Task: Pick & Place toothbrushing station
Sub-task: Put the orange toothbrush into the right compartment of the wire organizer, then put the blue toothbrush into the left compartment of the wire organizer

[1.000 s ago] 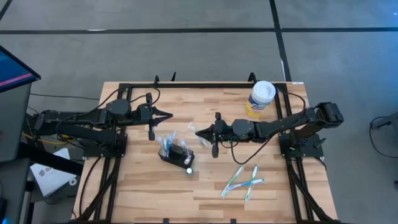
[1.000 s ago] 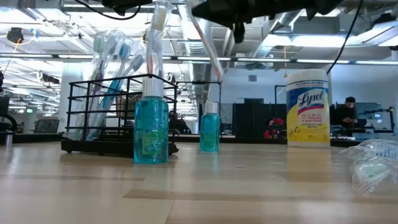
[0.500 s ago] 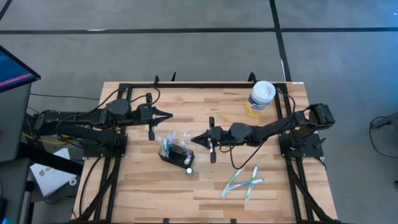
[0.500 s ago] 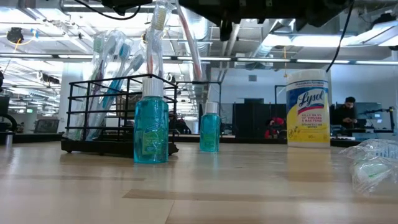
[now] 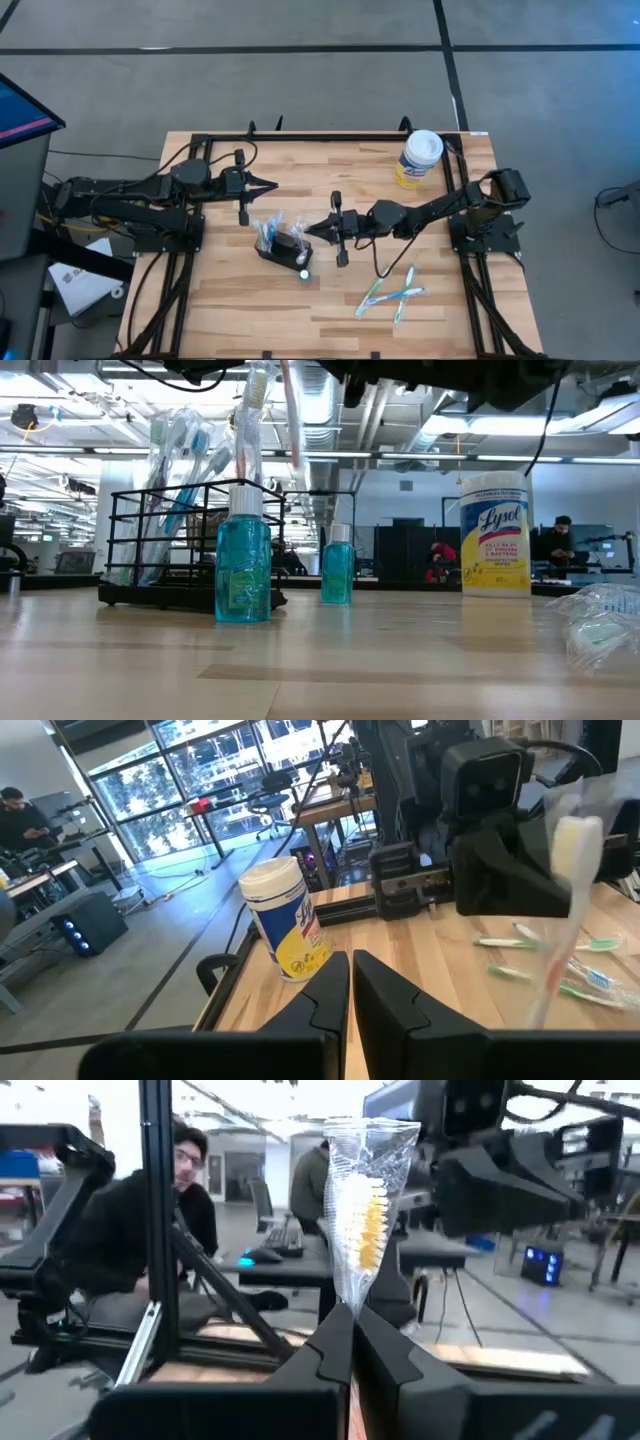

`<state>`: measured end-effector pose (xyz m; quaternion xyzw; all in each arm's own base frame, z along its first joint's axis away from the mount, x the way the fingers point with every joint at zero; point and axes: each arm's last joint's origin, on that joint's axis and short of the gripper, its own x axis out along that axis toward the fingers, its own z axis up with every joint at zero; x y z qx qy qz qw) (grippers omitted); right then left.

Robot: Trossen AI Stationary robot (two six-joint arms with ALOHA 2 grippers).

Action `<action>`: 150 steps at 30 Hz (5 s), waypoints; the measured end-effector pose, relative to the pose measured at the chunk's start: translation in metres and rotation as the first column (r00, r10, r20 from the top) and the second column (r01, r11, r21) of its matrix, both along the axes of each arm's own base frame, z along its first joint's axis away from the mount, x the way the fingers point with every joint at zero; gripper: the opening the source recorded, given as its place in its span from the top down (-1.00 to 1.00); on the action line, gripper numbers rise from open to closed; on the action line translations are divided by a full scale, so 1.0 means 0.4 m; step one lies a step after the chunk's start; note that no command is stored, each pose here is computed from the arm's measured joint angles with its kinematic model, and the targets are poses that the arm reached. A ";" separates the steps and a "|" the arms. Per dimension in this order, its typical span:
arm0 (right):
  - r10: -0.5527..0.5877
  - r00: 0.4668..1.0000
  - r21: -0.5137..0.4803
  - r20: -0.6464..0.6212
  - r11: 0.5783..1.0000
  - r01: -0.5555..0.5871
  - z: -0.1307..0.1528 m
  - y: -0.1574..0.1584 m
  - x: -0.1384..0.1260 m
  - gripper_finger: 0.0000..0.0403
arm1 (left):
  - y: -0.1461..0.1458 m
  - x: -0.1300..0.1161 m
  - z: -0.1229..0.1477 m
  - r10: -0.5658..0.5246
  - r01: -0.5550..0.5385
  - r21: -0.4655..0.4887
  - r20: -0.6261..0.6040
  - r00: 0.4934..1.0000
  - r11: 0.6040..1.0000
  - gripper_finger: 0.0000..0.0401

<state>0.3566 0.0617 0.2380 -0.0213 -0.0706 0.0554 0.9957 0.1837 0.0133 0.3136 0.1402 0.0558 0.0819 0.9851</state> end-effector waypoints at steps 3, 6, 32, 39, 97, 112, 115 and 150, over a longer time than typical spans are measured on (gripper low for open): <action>0.022 1.000 -0.002 0.000 1.000 -0.022 -0.025 -0.008 0.012 1.00 | 0.000 0.000 0.000 0.000 0.000 0.000 0.000 1.000 1.000 0.94; 0.048 0.998 0.000 0.034 0.999 -0.048 -0.039 -0.017 0.022 1.00 | 0.000 0.000 0.000 0.000 0.000 0.000 -0.001 1.000 1.000 0.94; 0.130 0.988 -0.026 0.079 0.991 -0.128 -0.053 -0.016 0.029 1.00 | 0.000 0.000 0.000 0.000 0.000 0.000 0.000 1.000 1.000 0.94; 0.132 0.988 -0.044 0.081 0.991 -0.129 -0.074 -0.010 0.036 1.00 | 0.000 0.000 0.000 0.000 0.000 0.000 0.000 1.000 1.000 0.94; 0.134 0.982 0.024 0.131 0.990 -0.138 -0.249 -0.065 0.033 1.00 | 0.000 0.000 -0.002 0.001 -0.001 -0.008 -0.003 1.000 1.000 0.94; 0.134 0.987 0.027 0.084 0.990 -0.136 -0.260 -0.065 0.036 0.70 | 0.000 0.000 -0.002 0.001 -0.001 -0.008 -0.005 1.000 1.000 0.94; 0.133 0.987 0.024 0.084 0.990 -0.136 -0.260 -0.065 0.036 0.57 | 0.000 0.000 -0.002 0.000 0.000 -0.008 -0.006 1.000 1.000 0.94; 0.113 0.957 0.022 -0.268 0.994 -0.111 -0.082 -0.086 -0.082 0.42 | 0.000 0.000 -0.003 0.000 0.000 -0.008 -0.008 1.000 1.000 0.94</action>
